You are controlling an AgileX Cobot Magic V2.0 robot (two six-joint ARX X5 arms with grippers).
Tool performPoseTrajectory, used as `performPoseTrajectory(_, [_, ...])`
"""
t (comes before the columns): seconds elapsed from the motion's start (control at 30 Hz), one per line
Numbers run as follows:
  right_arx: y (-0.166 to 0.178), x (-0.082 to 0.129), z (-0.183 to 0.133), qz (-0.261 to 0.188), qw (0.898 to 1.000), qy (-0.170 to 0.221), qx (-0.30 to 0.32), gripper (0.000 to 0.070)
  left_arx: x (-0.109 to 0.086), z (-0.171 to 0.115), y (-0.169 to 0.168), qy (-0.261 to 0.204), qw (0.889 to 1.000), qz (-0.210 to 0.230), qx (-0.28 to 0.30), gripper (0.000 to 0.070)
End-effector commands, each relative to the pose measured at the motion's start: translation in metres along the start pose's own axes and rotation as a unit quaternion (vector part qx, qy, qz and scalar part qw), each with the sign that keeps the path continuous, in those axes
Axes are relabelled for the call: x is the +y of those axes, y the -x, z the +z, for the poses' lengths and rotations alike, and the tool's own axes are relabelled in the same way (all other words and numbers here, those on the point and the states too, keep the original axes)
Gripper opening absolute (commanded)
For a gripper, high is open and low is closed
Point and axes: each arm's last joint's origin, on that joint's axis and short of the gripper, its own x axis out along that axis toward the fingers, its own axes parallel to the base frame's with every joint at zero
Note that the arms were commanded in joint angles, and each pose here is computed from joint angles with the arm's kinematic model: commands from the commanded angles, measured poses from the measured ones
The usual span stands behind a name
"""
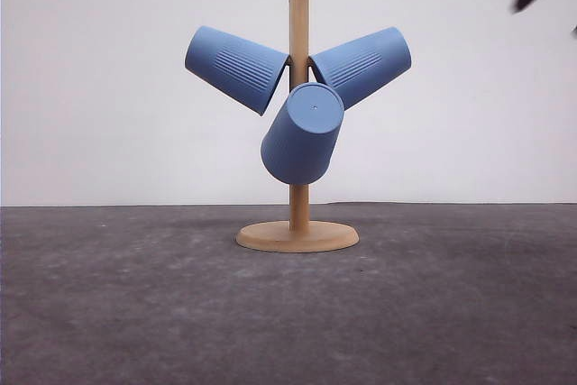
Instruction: Place three cups
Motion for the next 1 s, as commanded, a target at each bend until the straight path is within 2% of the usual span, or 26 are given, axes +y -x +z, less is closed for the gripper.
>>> performPoseTrajectory(0.0, [0.017,0.006,0.005,-0.007,0.999,0.044,-0.022,0.0176,0.000,-0.002,0.003,0.008,1.000,0.006,-0.002,0.0169])
performPoseTrajectory(0.07, [0.032,0.010,0.002,-0.011,0.998,0.047,-0.031,0.0025,-0.002,-0.011,0.007,0.008,1.000,0.009,0.000,0.0088])
performPoseTrajectory(0.1, [0.038,0.012,0.000,-0.013,0.998,0.047,-0.031,0.0006,-0.003,-0.017,0.007,0.009,1.000,0.009,0.003,0.0050])
performPoseTrajectory(0.17, [0.048,0.015,-0.006,-0.020,0.998,0.045,-0.025,0.0000,-0.004,-0.030,0.006,0.011,1.000,0.008,0.008,0.0003])
performPoseTrajectory(0.33, [0.064,0.018,-0.018,-0.040,0.998,0.044,0.000,0.0000,-0.008,-0.067,-0.006,0.024,1.000,0.010,-0.006,0.0001])
performPoseTrajectory(0.67, [0.074,0.021,-0.027,-0.040,0.997,0.060,-0.011,0.0000,-0.014,-0.144,-0.048,0.035,0.998,0.014,-0.056,0.0001])
performPoseTrajectory(0.8, [0.070,0.019,-0.033,-0.040,0.997,0.061,-0.005,0.0000,-0.014,-0.155,-0.057,0.034,0.997,0.015,-0.066,0.0001])
performPoseTrajectory(0.97, [0.066,0.018,-0.036,-0.037,0.999,0.036,0.016,0.0000,-0.014,-0.155,-0.058,0.045,0.997,0.014,-0.065,0.0000])
